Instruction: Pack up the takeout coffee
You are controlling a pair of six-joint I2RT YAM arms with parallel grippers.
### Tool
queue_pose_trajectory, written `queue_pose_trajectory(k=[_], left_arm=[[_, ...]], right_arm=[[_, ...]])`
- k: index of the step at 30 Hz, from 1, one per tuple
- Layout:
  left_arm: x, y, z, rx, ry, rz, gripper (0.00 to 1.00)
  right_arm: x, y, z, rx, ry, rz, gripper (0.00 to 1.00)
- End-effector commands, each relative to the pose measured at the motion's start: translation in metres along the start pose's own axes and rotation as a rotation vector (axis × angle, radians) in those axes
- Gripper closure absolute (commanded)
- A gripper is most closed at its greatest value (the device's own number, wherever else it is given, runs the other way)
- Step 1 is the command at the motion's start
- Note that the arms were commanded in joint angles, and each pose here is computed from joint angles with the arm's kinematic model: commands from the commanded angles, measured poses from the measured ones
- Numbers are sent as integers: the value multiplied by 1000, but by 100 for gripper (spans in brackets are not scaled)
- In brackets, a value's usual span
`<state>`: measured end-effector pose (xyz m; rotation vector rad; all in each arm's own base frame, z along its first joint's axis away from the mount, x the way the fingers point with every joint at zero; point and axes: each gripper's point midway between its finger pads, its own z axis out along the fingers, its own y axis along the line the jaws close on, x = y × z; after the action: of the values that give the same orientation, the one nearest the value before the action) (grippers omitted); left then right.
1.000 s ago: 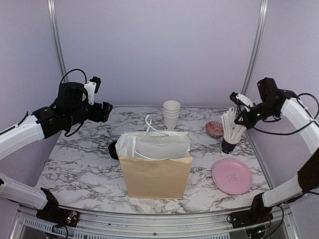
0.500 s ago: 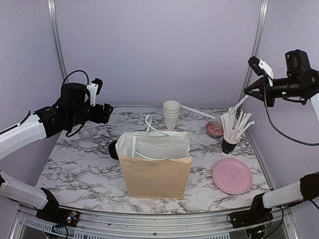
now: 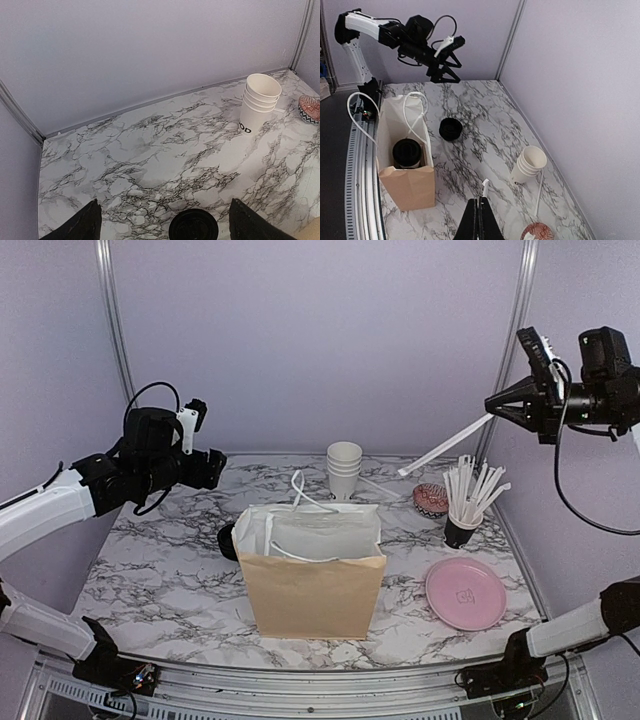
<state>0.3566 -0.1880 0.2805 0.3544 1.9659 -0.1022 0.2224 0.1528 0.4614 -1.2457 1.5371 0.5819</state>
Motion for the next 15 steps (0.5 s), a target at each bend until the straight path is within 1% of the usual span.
queue_pose_trajectory(k=[1, 4, 9, 12, 15], left_arm=[[-6, 7, 0, -32, 0, 18, 11], [-6, 8, 1, -40, 1, 21, 11], [-6, 11, 0, -54, 1, 26, 11], [-4, 11, 2, -58, 8, 31, 11], [-1, 12, 5, -66, 19, 34, 11]], right_arm=[[-53, 40, -4, -248, -235, -8, 100], [-70, 56, -5, -337, -291, -29, 100], [-79, 73, -9, -403, -324, -44, 100], [-78, 81, -8, -438, -328, -30, 100], [-72, 89, -2, -461, -305, -21, 100]])
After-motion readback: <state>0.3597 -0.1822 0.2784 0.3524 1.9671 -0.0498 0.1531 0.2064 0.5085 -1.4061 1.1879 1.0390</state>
